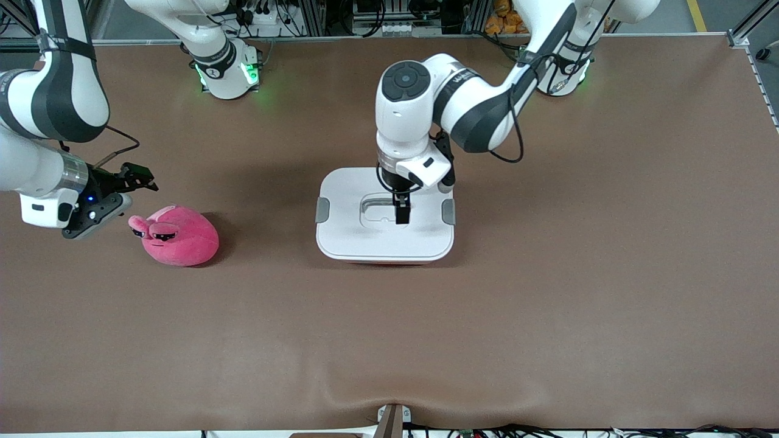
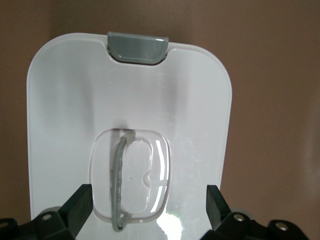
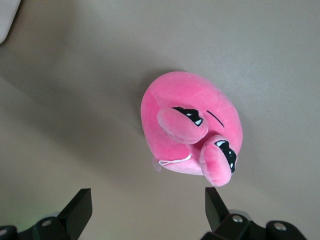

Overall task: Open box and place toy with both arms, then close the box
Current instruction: 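Lower the left gripper onto the lid handle while the right gripper reaches the toy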

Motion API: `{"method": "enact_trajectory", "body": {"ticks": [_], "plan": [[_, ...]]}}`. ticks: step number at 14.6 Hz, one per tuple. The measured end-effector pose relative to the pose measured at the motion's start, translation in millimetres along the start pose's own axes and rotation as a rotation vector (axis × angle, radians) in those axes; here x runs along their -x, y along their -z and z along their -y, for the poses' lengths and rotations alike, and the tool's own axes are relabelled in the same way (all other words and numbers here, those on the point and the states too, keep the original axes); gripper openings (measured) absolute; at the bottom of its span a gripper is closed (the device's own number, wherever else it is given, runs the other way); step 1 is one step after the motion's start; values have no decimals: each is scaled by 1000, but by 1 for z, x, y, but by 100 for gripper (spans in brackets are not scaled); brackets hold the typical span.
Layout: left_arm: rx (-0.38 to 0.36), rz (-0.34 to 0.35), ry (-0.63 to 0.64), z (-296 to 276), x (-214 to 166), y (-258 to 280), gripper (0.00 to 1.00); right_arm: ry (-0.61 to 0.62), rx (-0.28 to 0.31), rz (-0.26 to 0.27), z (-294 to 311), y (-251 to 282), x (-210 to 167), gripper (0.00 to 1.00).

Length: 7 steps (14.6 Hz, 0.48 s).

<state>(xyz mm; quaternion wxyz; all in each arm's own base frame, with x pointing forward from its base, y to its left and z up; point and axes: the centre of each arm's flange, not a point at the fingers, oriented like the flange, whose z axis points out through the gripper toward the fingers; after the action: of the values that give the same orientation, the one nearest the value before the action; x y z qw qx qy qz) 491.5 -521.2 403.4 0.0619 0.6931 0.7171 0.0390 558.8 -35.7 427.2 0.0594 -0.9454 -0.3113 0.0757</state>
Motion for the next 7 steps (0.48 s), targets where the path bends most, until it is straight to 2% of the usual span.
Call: {"method": "enact_trajectory", "body": {"ticks": [4,7], "plan": [[35,-35,-12,15,13,-8,98,59,8,-8,-2,-8,1,100],[54,-47,17,17,17,-17,88,122,22,-22,-6,-21,4,100]]}}
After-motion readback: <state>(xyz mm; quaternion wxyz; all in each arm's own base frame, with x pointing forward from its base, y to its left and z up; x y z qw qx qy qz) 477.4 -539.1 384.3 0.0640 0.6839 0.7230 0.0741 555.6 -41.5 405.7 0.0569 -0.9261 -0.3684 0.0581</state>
